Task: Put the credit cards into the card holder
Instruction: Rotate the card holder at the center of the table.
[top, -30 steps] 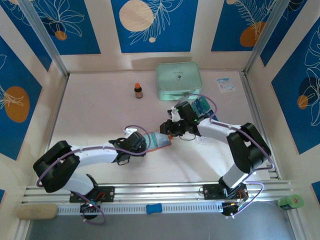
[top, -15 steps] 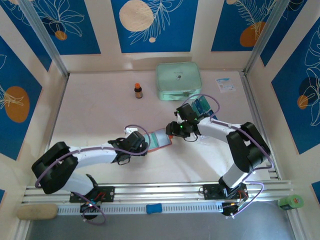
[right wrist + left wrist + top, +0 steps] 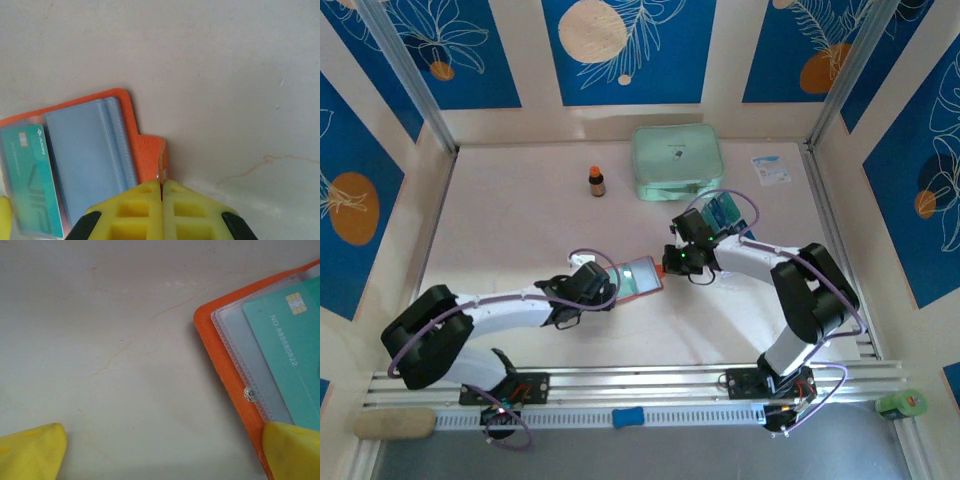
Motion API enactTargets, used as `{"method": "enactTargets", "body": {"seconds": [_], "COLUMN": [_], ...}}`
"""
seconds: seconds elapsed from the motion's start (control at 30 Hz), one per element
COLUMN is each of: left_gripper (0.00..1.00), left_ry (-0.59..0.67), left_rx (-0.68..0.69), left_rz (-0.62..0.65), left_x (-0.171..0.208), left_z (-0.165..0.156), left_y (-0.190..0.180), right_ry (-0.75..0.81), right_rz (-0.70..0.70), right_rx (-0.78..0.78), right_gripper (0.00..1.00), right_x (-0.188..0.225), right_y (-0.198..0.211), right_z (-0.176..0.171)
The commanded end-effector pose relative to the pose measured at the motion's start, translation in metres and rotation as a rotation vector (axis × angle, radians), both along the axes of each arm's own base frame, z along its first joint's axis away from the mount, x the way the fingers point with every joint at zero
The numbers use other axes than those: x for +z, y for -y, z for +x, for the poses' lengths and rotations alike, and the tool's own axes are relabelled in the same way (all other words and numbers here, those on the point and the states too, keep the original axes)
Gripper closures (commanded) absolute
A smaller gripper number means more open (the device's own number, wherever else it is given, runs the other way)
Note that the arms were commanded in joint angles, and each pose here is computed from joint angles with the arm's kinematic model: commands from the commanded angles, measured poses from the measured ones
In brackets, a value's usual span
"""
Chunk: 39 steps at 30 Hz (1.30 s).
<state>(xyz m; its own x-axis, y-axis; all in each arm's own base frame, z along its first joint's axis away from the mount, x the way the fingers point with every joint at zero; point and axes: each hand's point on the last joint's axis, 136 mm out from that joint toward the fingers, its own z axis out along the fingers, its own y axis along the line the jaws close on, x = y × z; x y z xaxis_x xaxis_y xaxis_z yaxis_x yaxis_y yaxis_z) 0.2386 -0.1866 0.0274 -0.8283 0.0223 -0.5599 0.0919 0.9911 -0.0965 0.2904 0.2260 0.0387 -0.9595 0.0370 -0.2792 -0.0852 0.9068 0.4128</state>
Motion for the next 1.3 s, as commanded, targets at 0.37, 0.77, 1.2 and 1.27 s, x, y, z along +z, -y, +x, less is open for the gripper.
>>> {"method": "enactTargets", "body": {"seconds": [0.37, 0.77, 1.2, 1.27], "left_gripper": [0.00, 0.00, 0.00, 0.00], "left_ry": [0.007, 0.000, -0.017, -0.017], "left_rx": [0.020, 0.036, 0.037, 0.037], "left_rz": [0.033, 0.047, 0.063, 0.059], "left_x": [-0.002, -0.005, -0.013, -0.012], "left_z": [0.001, 0.000, -0.001, -0.001], "left_y": [-0.017, -0.026, -0.028, -0.028], "right_ry": [-0.011, 0.048, -0.012, -0.018], "right_rz": [0.050, 0.184, 0.223, 0.217], "right_rx": [-0.007, 0.113, 0.216, 0.217], "right_gripper": [0.60, 0.96, 1.00, 1.00], "right_x": [0.027, 0.060, 0.031, 0.027], "right_y": [-0.001, -0.047, -0.097, -0.098], "right_z": [-0.041, -0.025, -0.013, -0.012]}}
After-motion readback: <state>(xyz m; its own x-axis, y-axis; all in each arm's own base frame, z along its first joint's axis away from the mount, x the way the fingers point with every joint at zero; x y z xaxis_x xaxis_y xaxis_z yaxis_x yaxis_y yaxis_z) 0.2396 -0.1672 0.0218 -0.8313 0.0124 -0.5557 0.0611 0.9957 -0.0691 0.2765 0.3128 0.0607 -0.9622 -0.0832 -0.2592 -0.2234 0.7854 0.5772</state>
